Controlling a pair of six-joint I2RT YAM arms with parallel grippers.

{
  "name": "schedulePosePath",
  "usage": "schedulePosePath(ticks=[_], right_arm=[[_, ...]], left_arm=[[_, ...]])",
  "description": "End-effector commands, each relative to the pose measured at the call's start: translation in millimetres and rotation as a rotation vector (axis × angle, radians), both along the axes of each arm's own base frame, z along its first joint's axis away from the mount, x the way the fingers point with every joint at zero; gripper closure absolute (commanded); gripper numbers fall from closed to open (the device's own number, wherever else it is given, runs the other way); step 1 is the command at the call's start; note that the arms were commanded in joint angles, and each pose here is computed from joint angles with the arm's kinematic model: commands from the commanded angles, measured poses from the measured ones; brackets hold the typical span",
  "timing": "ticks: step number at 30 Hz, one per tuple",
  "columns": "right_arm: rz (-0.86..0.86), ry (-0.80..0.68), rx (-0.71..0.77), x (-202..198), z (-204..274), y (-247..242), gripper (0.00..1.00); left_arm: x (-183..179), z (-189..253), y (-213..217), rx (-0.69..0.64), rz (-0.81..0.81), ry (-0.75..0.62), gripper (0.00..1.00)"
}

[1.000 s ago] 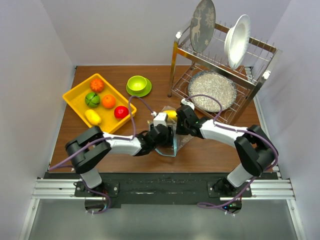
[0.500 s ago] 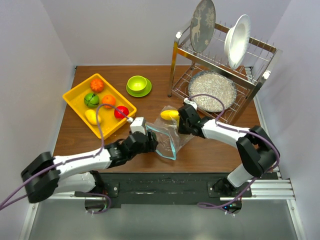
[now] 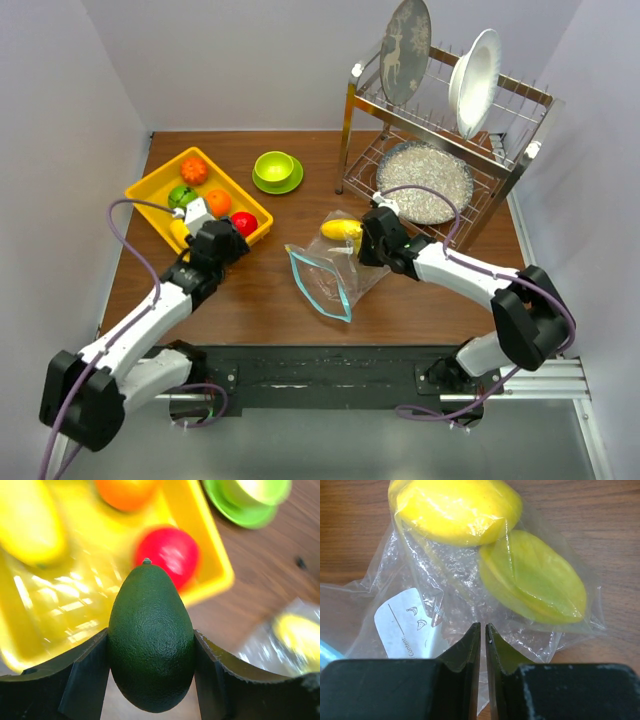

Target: Open the zip-top bag and remove the fake food

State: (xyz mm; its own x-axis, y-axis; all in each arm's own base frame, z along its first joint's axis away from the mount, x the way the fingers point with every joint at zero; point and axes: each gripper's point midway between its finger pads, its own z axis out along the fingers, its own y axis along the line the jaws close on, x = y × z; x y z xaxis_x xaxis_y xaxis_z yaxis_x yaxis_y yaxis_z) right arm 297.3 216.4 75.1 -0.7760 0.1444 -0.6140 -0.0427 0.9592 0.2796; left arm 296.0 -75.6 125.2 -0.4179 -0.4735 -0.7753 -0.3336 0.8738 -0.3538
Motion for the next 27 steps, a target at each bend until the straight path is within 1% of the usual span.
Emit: schedulePosePath(ticks=[1,3,6,7,8,10,11,12,14,15,19,20,21,22,24,25,26,27], right_arm=[[0.016,-0.039,0.023,2,16,0,0.87],[0.021,-0.045,0.026,1,19,0,0.87],[0.031,-0.047,0.027,-2,22,-1,0.86],[0.031,-0.048,0.025,-2,22,-1,0.85],[0.035,-0.051,0.024,-3,23,-2,0.83],[0.044,-0.061,0.027,-5,28,-3,0.77],[0.050,-0.067,0.026,-5,30,-3,0.74],[0.053,-0.072,0.026,-6,33,-3,0.70],[0.061,-0.076,0.021,-7,35,-4,0.65],[0.063,-0.081,0.023,-7,37,-5,0.59],[0.073,-0.099,0.020,-6,45,-5,0.48],[0.077,-0.104,0.011,-5,46,-6,0.46],[0.075,-0.105,0.002,-5,47,-8,0.41],[0.069,-0.122,-0.004,-2,53,-8,0.39],[0.065,-0.129,-0.022,2,56,-10,0.33],[0.061,-0.146,-0.022,6,63,-9,0.32],[0.059,-0.146,-0.035,9,62,-9,0.32],[0.059,-0.143,-0.039,11,63,-8,0.31]], left_arm=[[28,2,34,0.029,0.107,0.008,0.77],[38,3,39,0.002,0.139,0.000,0.77],[50,-6,51,0.012,0.188,0.034,0.75],[55,-10,55,0.021,0.203,0.051,0.71],[58,-11,57,0.029,0.202,0.060,0.54],[63,-10,60,0.042,0.205,0.055,0.36],[63,-9,63,0.057,0.212,0.050,0.20],[65,-5,64,0.061,0.214,0.033,0.13],[64,-3,65,0.070,0.214,0.032,0.06],[64,0,65,0.070,0.209,0.027,0.04],[62,5,58,0.053,0.166,0.018,0.04],[62,6,49,0.029,0.116,0.013,0.09],[62,18,43,0.003,0.087,-0.037,0.12],[55,12,35,-0.010,0.046,-0.035,0.15],[48,22,20,-0.049,-0.015,-0.081,0.26],[40,17,6,-0.055,-0.061,-0.074,0.30],[35,16,-4,-0.070,-0.088,-0.074,0.37],[28,14,-11,-0.075,-0.111,-0.067,0.41]])
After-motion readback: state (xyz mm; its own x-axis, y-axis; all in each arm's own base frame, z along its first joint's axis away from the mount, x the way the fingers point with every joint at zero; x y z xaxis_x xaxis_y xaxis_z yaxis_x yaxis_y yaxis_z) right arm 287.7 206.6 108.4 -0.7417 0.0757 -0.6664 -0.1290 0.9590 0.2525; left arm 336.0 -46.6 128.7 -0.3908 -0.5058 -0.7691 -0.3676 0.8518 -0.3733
